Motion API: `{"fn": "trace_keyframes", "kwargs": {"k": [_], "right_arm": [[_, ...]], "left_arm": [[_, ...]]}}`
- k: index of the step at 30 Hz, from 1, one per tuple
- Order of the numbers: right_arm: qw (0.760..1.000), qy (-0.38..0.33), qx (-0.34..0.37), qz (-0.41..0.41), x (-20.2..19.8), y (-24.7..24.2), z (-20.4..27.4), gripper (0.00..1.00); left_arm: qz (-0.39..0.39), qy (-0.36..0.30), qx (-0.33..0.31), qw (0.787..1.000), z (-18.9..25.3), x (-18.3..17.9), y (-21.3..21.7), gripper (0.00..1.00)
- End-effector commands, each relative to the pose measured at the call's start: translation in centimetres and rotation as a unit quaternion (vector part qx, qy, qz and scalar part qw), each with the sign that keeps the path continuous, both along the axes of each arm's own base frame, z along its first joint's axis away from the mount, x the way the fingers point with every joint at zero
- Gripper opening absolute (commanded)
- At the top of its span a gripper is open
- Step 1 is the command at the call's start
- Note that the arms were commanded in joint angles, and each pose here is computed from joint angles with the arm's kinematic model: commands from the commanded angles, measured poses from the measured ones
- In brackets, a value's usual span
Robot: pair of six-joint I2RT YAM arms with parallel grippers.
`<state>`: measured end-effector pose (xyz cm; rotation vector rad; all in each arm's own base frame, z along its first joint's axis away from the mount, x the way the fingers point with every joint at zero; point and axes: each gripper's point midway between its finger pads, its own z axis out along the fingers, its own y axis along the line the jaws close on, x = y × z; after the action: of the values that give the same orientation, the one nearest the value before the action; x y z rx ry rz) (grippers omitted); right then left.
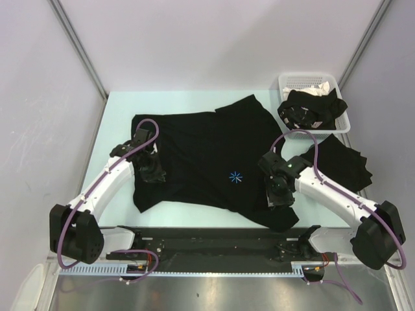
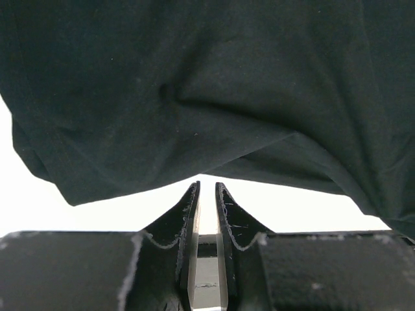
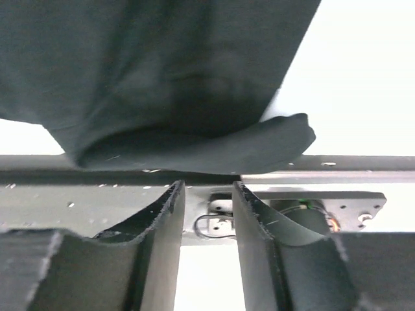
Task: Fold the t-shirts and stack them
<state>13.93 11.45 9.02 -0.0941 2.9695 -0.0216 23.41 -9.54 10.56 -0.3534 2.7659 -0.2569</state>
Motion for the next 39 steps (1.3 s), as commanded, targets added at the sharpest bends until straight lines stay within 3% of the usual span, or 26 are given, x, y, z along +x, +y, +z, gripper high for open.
{"fn": "trace_keyframes", "kwargs": {"k": [1,12,29,33,37,39], "right_arm": [[0.999,-0.003,-0.045,-0.025,0.3,-2.1,-0.4,0.42],[0.989,-0.029,-0.034,-0.139,2.5,-3.8,-1.9,0.54],[0.985,-0.006,-0.010,-0.170,2.0,-2.8,-4.5,0.54],[0.985,-0.006,-0.008,-0.170,1.8,-2.8,-4.5,0.41],[0.985,-0.019,0.003,-0.169,2.0,-2.7,-3.9,0.00],[0.985,-0.022,0.011,-0.169,2.1,-2.5,-3.6,0.00]], "left_arm": [[-0.017,-0.040,-0.021,0.999,2.3,1.6,-1.1,0.19],[-0.031,-0.045,-0.028,0.998,2.9,1.9,-1.5,0.19],[-0.058,-0.049,-0.026,0.997,4.0,3.0,-1.9,0.20],[-0.059,-0.047,-0.026,0.997,3.9,2.8,-1.9,0.19],[-0.058,-0.049,-0.029,0.997,4.0,2.9,-2.0,0.19],[-0.059,-0.049,-0.029,0.997,4.0,2.9,-2.0,0.19]]}}
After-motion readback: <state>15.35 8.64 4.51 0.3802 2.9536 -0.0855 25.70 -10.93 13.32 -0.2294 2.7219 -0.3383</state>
